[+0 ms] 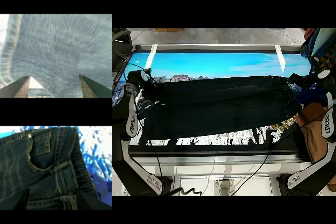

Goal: Fold the clothes and pants, and hang the long-sleeved shirts on hangers.

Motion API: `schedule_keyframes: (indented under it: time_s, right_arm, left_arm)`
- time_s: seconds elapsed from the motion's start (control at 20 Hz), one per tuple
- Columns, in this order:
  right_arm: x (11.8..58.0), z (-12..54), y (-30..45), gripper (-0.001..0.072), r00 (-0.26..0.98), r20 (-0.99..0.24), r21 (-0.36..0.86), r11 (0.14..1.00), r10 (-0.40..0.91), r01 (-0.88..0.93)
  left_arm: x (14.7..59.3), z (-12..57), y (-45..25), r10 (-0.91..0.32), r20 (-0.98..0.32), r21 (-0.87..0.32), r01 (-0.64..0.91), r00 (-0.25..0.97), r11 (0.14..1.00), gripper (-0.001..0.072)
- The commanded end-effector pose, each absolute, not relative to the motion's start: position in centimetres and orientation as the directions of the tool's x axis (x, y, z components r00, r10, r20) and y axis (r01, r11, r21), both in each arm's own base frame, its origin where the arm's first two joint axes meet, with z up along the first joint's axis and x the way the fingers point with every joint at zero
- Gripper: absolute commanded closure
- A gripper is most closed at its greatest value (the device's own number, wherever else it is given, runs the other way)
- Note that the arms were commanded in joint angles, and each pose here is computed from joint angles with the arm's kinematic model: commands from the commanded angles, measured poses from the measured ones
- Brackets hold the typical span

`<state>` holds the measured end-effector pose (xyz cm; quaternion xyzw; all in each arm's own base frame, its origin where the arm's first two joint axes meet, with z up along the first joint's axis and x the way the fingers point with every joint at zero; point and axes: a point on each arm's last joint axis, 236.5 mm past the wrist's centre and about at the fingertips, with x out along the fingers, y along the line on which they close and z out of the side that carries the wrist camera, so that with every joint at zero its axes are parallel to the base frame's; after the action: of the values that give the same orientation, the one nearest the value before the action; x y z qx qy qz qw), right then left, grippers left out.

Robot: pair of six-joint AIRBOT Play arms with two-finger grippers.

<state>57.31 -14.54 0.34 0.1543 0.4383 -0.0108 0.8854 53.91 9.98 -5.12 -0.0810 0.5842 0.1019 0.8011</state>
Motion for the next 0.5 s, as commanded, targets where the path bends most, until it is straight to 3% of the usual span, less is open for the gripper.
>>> schedule_keyframes:
  time_s: [0.0,0.05,0.1,0.15,0.3,0.45]
  right_arm:
    - [54.4,3.0,-15.8,0.0157,0.562,-0.820,0.263,0.942,0.106,0.206]
    - [52.8,4.2,-16.6,0.0227,0.544,-0.833,0.258,0.941,0.101,0.220]
    - [51.0,5.3,-17.2,0.0290,0.519,-0.849,0.256,0.939,0.104,0.230]
    - [48.9,6.0,-17.7,0.0377,0.483,-0.868,0.256,0.939,0.118,0.230]
    - [41.7,6.5,-18.0,0.0452,0.331,-0.922,0.291,0.923,0.201,0.252]
    - [35.5,5.6,-16.7,0.0452,0.265,-0.920,0.366,0.875,0.290,0.316]
  left_arm:
    - [55.8,1.6,10.3,0.091,-0.899,-0.023,-0.254,0.428,0.967,0.0157]
    - [55.8,3.8,10.3,0.098,-0.881,-0.026,-0.254,0.462,0.967,0.0272]
    - [55.5,5.9,10.7,0.113,-0.865,-0.018,-0.256,0.489,0.967,0.0446]
    - [54.7,7.6,11.0,0.123,-0.858,0.002,-0.236,0.499,0.972,0.0666]
    - [50.9,9.4,12.1,0.126,-0.896,0.063,-0.159,0.427,0.985,0.0680]
    - [47.4,8.0,13.2,0.100,-0.937,0.045,-0.167,0.335,0.985,0.0681]
